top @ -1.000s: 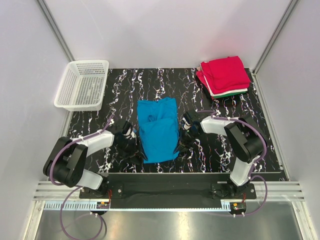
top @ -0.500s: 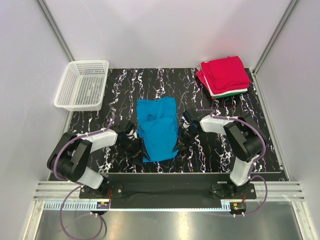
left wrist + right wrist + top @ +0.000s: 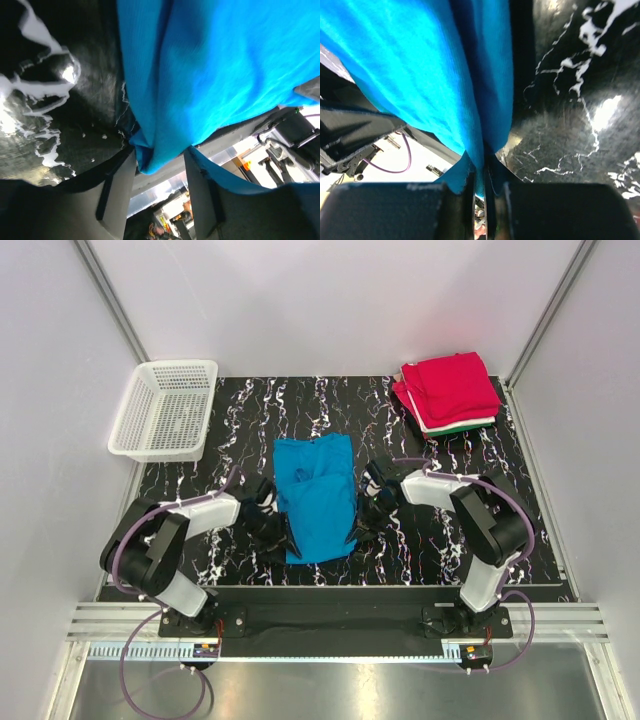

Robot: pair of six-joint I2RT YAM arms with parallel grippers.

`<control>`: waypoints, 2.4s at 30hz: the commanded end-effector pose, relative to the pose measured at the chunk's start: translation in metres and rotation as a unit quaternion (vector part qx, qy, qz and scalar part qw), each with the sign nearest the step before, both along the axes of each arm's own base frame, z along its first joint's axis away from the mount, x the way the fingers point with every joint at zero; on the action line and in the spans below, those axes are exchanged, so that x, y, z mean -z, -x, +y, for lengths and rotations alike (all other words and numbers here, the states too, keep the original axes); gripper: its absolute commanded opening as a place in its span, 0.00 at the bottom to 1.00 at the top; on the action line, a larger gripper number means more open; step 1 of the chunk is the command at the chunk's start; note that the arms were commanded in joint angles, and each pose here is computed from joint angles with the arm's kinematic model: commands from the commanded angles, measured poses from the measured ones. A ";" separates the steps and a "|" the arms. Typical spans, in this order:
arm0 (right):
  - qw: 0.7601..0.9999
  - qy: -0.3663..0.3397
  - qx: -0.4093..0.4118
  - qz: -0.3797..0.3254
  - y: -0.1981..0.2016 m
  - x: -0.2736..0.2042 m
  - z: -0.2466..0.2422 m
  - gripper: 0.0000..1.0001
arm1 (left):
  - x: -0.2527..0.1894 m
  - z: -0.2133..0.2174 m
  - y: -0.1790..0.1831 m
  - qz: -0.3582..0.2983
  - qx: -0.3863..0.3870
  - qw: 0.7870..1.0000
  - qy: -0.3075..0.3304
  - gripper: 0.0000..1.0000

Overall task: Fold and stack the t-shirts
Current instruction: Fold the tshirt

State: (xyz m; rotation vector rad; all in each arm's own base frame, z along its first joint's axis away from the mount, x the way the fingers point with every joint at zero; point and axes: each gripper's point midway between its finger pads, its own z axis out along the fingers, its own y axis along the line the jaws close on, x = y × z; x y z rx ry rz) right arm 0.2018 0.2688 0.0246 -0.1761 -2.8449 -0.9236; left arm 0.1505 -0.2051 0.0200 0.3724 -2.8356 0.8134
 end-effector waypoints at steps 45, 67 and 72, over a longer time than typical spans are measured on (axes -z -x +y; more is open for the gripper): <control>0.987 -0.077 0.037 -0.138 -0.100 -0.136 0.013 0.00 | -0.123 0.008 -0.184 -0.256 -0.055 0.961 -0.086 0.00; 0.982 -0.104 0.058 -0.149 -0.232 -0.124 0.025 0.00 | -0.114 0.014 -0.298 -0.260 -0.079 0.959 -0.080 0.00; 0.981 -0.098 0.075 -0.149 -0.249 -0.116 0.022 0.00 | -0.097 0.009 -0.315 -0.249 -0.071 0.963 -0.068 0.00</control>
